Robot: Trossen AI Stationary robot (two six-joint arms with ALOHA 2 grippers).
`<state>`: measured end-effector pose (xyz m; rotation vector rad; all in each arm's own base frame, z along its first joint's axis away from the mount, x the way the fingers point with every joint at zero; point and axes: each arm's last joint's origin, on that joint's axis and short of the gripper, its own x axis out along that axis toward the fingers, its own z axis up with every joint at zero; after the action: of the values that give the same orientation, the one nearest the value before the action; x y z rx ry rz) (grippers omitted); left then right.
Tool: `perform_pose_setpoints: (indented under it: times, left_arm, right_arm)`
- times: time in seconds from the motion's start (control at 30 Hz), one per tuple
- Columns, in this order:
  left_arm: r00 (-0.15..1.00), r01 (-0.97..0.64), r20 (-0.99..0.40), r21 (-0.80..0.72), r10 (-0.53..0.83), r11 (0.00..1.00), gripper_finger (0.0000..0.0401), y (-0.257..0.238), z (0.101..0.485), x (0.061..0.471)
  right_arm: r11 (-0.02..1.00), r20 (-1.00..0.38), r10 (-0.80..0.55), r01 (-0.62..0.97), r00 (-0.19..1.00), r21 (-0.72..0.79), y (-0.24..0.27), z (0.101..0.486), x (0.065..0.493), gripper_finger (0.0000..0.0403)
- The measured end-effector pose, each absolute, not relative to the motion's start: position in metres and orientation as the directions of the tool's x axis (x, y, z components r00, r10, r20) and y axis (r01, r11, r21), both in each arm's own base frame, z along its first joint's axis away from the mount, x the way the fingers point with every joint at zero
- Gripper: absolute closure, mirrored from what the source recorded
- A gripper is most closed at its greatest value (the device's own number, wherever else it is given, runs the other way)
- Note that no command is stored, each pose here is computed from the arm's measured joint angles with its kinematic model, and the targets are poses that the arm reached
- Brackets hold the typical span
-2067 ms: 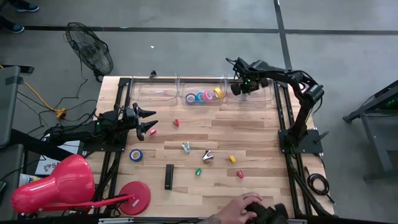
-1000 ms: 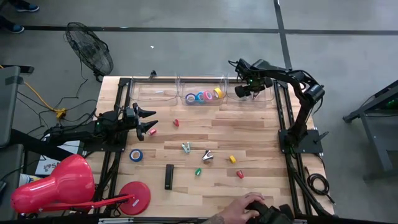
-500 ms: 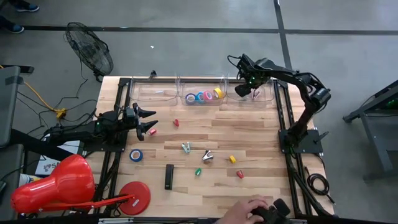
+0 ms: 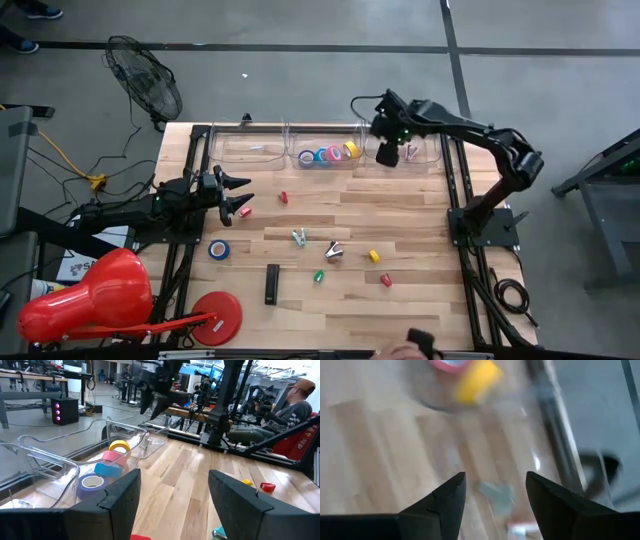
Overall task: Pick and place Stapler, Stapler remover, tape
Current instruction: Put the black staple remover into the right transparent bin
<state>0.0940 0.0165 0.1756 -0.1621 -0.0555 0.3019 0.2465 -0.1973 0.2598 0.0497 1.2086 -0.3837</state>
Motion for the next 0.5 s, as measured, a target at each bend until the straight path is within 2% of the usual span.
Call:
perform_pose_setpoints:
  times: [0.17, 0.5]
  left_arm:
    - [0.953, -0.291, 0.030, -0.167, 0.300, 0.942, 0.0171, 0.017, 0.176, 0.094]
    - [0.953, -0.291, 0.030, -0.167, 0.300, 0.942, 0.0171, 0.017, 0.176, 0.094]
  right_arm:
    - [0.978, -0.898, -0.207, 0.081, 0.388, -0.191, -0.173, 0.262, 0.269, 0.0205]
    - [0.947, -0.892, -0.129, -0.213, 0.433, -0.241, -0.116, 0.262, 0.299, 0.0205]
